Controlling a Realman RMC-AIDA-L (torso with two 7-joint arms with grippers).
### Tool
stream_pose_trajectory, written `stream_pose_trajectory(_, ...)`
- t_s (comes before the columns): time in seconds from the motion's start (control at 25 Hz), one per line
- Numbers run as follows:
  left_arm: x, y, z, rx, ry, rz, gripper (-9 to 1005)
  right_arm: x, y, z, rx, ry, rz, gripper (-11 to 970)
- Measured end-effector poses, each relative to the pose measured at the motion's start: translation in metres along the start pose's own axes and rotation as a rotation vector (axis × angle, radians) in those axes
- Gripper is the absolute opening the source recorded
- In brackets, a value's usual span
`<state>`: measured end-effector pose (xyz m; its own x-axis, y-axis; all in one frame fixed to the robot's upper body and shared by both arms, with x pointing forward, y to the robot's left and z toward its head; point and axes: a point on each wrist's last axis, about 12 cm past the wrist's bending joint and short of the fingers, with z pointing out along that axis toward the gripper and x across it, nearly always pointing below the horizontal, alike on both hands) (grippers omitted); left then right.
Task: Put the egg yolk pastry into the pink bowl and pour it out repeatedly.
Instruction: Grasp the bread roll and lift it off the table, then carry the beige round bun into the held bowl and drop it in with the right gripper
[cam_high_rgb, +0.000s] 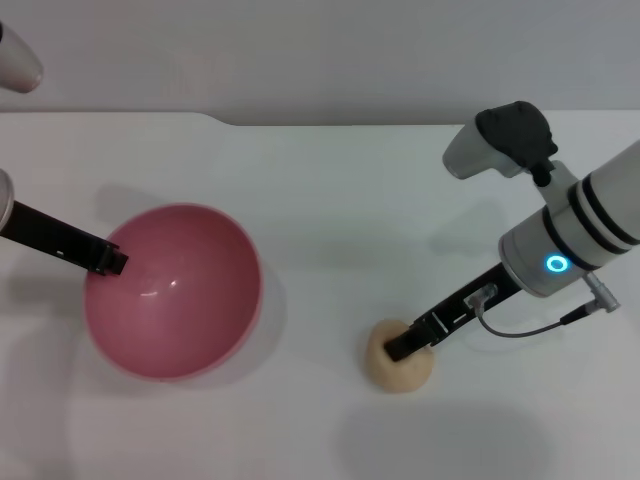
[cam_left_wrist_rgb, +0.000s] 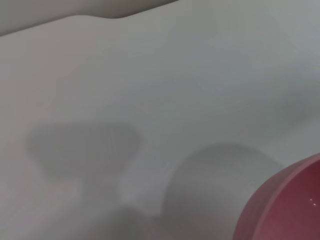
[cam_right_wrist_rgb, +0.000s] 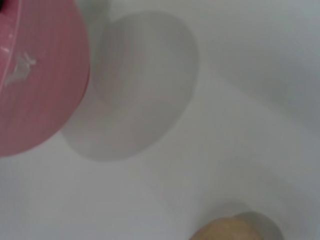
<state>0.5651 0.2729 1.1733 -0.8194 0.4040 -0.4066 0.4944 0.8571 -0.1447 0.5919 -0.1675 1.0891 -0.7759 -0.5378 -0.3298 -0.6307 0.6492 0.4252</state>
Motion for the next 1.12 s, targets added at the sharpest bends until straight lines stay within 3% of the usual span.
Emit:
stream_pose_trajectory(0.28, -0.005, -0.005, 0.002, -0.001, 0.006, 0.03, -1, 0.007, -0.012, -0.016, -0.009, -0.095, 0.059, 351)
stream_pose_trajectory(0.56, -0.016, -0.017, 0.01, -0.005, 0.006, 0.072, -1, 0.02, -0.022, -0.047, -0.058, -0.222, 0.069, 293)
stream_pose_trajectory(0.72, -0.031, -0.037, 0.026, 0.012, 0.047, 0.133, -1, 0.017, -0.011, -0.066, -0.131, -0.3, -0.002, 257)
stream_pose_trajectory(0.92, -0.049, -0.076, 0.052, 0.033, 0.136, 0.259, -1, -0.002, 0.015, -0.092, -0.165, -0.398, -0.198, 237)
stream_pose_trajectory(1.04, -0.06, -0.098, 0.059, 0.02, 0.139, 0.326, -1, -0.017, 0.034, -0.087, -0.178, -0.372, -0.304, 225)
stream_pose_trajectory(1.12, -0.066, -0.106, 0.06, 0.016, 0.131, 0.353, -1, -0.02, 0.037, -0.083, -0.185, -0.354, -0.322, 217)
